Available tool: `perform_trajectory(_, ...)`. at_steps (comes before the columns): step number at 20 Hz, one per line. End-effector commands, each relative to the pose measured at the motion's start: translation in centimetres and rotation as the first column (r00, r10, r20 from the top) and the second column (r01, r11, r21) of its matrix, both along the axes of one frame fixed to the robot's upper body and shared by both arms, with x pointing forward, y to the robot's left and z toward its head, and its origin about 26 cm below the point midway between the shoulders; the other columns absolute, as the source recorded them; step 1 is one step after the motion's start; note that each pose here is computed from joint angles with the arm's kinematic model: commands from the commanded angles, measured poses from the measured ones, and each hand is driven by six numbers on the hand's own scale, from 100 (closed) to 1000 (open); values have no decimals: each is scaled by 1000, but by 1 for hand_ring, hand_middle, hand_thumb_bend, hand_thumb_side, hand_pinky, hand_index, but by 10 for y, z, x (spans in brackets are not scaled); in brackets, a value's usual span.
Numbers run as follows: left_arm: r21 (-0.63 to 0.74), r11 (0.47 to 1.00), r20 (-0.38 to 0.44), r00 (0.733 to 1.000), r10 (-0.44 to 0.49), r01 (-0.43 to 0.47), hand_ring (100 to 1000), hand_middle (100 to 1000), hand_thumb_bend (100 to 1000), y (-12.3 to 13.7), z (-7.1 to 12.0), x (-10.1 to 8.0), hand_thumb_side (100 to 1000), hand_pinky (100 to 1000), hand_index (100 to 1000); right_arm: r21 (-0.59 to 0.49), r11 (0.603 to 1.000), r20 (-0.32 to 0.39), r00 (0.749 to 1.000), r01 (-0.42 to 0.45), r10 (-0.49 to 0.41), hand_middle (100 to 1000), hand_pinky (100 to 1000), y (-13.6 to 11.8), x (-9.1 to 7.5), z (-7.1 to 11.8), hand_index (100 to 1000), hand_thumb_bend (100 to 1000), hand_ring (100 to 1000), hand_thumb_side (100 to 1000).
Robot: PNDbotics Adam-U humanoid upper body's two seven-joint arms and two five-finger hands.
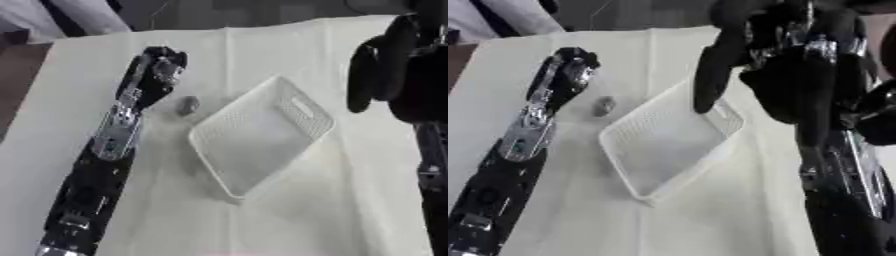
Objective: Pick up objects on the table and place them in the box.
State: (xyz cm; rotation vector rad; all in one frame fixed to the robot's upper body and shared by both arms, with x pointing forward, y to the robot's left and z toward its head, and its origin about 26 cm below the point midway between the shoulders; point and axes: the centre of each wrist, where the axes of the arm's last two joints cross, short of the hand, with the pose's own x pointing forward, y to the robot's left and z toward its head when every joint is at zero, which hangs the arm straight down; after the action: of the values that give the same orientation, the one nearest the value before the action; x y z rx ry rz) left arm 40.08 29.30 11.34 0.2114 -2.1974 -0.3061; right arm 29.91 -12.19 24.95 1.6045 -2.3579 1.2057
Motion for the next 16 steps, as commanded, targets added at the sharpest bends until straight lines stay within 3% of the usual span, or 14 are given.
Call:
perform_trajectory(1, -21, 999, 80, 996, -39, 41, 100, 100, 100, -1, 38, -3, 661, 100, 206, 24, 1000, 81, 997, -14, 12, 798, 530, 0, -3, 4, 329, 100, 626, 953)
perform_trajectory(7, -11, 990, 137, 981, -135, 138, 100, 100, 100, -19, 66, -12, 672, 100, 207, 24, 1000, 83, 996, -12, 10, 798, 529, 1, -3, 4, 327, 100, 626, 952)
perform_trajectory(12, 44, 971, 149, 959, -241, 237, 100, 100, 100, -39, 75, -17, 647, 100, 217, 21, 1000, 82, 997, -14, 12, 798, 529, 1, -3, 4, 326, 100, 626, 951)
perform_trajectory(13, 63, 963, 144, 953, -268, 262, 100, 100, 100, -43, 75, -18, 554, 100, 220, 21, 1000, 82, 997, -14, 13, 798, 529, 2, -3, 4, 327, 100, 626, 952)
perform_trajectory(14, 77, 956, 137, 947, -292, 284, 100, 100, 100, -46, 75, -18, 630, 100, 221, 21, 1000, 82, 997, -15, 13, 798, 529, 2, -3, 4, 327, 100, 626, 951)
perform_trajectory(16, 98, 937, 119, 931, -345, 334, 100, 100, 100, -54, 74, -17, 623, 100, 223, 21, 1000, 82, 997, -17, 15, 798, 529, 2, -3, 4, 326, 100, 626, 950)
